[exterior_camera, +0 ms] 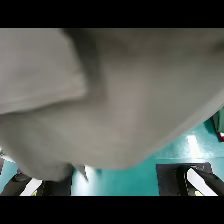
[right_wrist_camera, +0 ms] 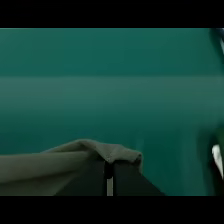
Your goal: Fold the shirts.
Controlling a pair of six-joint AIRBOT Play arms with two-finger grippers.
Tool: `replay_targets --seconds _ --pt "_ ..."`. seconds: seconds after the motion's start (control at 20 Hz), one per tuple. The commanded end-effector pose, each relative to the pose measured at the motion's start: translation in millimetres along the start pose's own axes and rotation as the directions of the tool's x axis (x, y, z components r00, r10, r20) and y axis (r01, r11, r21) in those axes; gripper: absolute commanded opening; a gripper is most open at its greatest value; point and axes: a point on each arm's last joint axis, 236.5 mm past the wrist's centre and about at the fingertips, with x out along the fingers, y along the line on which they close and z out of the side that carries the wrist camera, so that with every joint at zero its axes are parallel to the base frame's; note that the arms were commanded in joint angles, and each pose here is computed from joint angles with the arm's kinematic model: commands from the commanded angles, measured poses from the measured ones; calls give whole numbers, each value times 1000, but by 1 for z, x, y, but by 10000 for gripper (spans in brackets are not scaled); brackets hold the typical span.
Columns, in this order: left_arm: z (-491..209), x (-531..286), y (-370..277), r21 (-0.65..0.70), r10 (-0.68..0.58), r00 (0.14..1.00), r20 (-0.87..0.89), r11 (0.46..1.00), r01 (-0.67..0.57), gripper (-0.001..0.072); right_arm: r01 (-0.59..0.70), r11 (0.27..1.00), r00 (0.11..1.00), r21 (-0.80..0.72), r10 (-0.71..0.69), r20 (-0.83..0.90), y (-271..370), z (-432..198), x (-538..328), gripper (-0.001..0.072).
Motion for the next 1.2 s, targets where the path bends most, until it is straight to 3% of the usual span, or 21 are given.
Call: replay_targets --seconds 0.0,0.15,0.25,0.35,0.6,0.9,1.15 --pt "-131 60 59 -203 -37 914 -404 978 -50 28 43 992 900 118 13 -435 -37 -81 90 18" --pt "-240 105 100 -368 -138 781 -609 922 -124 28 74 988 790 134 24 -613 -54 -128 168 18" --pt "-292 141 119 -376 -164 747 -644 919 -122 28 103 989 766 101 -14 -642 -64 -145 214 18" --pt "-324 184 134 -332 -149 756 -638 938 -96 28 117 991 775 64 -51 -630 -69 -152 258 18" --pt "-367 255 190 -341 -27 811 -584 915 -215 29 103 994 829 26 -71 -555 -65 -152 330 18" --pt "-358 279 233 -284 119 868 -481 916 -284 29 103 994 890 32 -78 -449 -70 -133 362 18" --pt "-381 268 220 -186 60 817 -573 962 -201 29 99 995 815 22 -68 -576 -64 -164 345 18"
